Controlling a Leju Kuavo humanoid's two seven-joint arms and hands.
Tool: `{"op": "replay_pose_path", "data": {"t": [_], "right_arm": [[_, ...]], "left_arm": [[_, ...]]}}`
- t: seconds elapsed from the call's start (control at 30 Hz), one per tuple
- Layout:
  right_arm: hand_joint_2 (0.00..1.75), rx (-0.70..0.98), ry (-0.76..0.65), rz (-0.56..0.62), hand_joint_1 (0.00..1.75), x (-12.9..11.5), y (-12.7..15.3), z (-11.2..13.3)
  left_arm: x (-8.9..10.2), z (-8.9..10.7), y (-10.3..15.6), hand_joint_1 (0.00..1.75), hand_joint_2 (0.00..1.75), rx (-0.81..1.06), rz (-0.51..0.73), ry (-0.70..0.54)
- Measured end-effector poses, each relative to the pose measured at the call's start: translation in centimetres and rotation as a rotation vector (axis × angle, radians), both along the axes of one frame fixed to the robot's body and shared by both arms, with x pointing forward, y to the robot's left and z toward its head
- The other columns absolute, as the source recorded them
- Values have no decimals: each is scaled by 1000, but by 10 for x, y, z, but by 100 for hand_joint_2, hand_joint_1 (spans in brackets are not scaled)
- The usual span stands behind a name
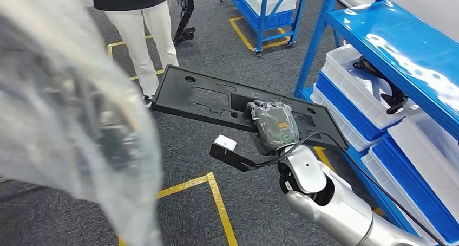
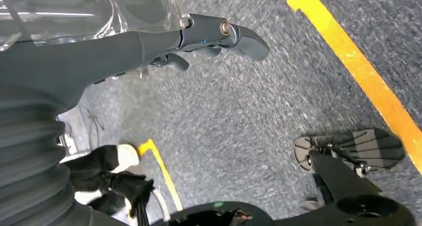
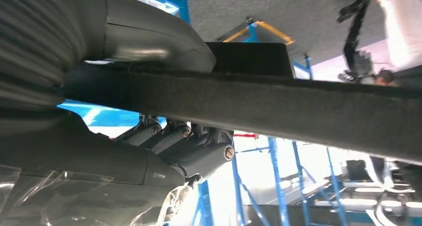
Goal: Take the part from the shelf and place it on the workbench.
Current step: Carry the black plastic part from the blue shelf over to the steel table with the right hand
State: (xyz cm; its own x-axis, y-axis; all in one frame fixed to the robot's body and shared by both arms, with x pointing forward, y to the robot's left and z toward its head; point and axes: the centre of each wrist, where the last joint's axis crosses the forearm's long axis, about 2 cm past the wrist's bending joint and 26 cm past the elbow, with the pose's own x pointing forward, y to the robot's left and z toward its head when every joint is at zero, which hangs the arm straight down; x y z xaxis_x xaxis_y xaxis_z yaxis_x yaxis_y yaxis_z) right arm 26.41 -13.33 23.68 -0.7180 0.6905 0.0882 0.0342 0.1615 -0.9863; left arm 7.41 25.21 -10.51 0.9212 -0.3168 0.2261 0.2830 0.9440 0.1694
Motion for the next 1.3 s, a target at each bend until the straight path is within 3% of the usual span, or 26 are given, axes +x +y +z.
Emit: {"op": "replay_pose_path", "data": {"t": [1.3], "right_arm": [[175,36,49,27,175,-5,-2,-9]], "left_arm": [[-2,0,0,0,175,-19,60,45]]}}
